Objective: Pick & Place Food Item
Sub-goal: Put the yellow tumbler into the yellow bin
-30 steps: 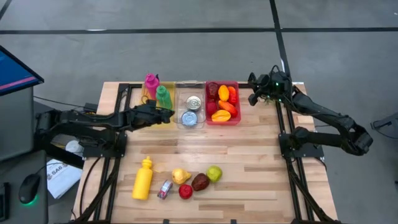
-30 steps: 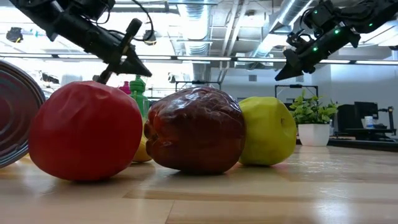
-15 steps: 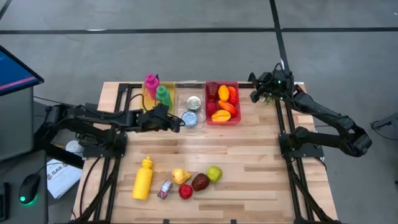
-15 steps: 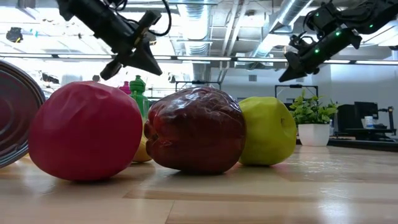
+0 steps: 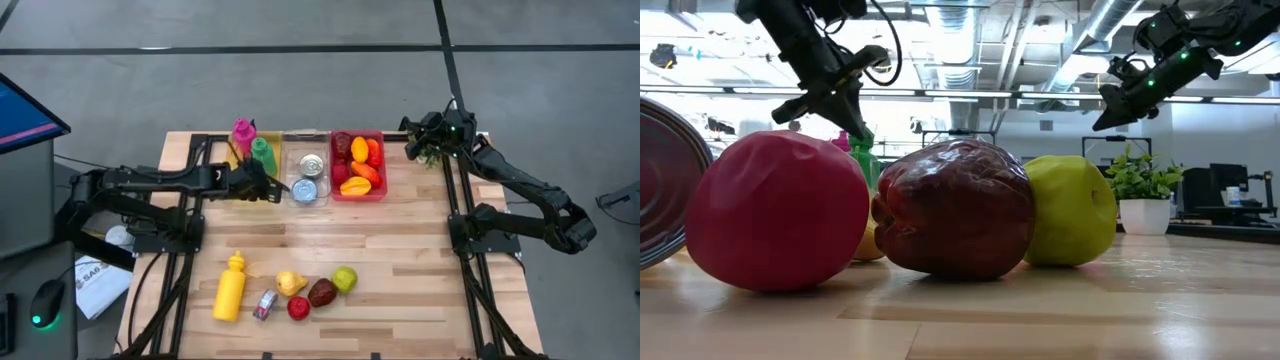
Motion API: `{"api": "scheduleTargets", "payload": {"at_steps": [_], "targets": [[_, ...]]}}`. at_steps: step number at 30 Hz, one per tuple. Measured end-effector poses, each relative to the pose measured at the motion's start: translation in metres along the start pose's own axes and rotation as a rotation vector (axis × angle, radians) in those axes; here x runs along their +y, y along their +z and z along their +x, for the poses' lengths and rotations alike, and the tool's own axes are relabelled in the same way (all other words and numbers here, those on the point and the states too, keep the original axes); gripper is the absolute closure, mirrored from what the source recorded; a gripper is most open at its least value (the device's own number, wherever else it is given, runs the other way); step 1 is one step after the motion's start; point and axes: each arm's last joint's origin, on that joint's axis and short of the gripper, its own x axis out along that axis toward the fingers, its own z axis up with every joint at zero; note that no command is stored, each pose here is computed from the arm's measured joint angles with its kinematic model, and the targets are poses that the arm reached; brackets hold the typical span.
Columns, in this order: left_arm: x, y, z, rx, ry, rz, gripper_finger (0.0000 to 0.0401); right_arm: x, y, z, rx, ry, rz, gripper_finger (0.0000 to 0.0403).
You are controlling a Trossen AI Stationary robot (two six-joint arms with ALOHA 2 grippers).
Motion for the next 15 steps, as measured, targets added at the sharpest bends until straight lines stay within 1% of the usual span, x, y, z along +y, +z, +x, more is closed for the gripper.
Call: {"api": "scheduleTargets", "payload": {"at_steps": [2, 5, 7, 12, 15], "targets": [[0.002, 0.002, 0.002, 0.023, 0.001, -0.011, 0.0401, 0.0, 0.0, 0.0, 0.0, -0.001, 0.0, 0.04], [0.005, 0.006, 0.003, 0.017, 0.01, -0.003, 0.0401, 0.0, 0.0, 0.0, -0.004, -0.001, -0.002, 0.04], [0.006, 0.008, 0.003, 0.013, 0.013, -0.019, 0.0401, -0.001, 0.002, 0.0, -0.023, -0.007, -0.018, 0.04], [0.0, 0.009, 0.003, -0.013, -0.043, -0.124, 0.0401, -0.002, 0.009, 0.0, -0.095, -0.022, -0.028, 0.04], [-0.007, 0.006, 0.002, -0.021, -0.088, -0.139, 0.0401, -0.002, 0.014, -0.001, -0.148, -0.028, -0.031, 0.04]]}}
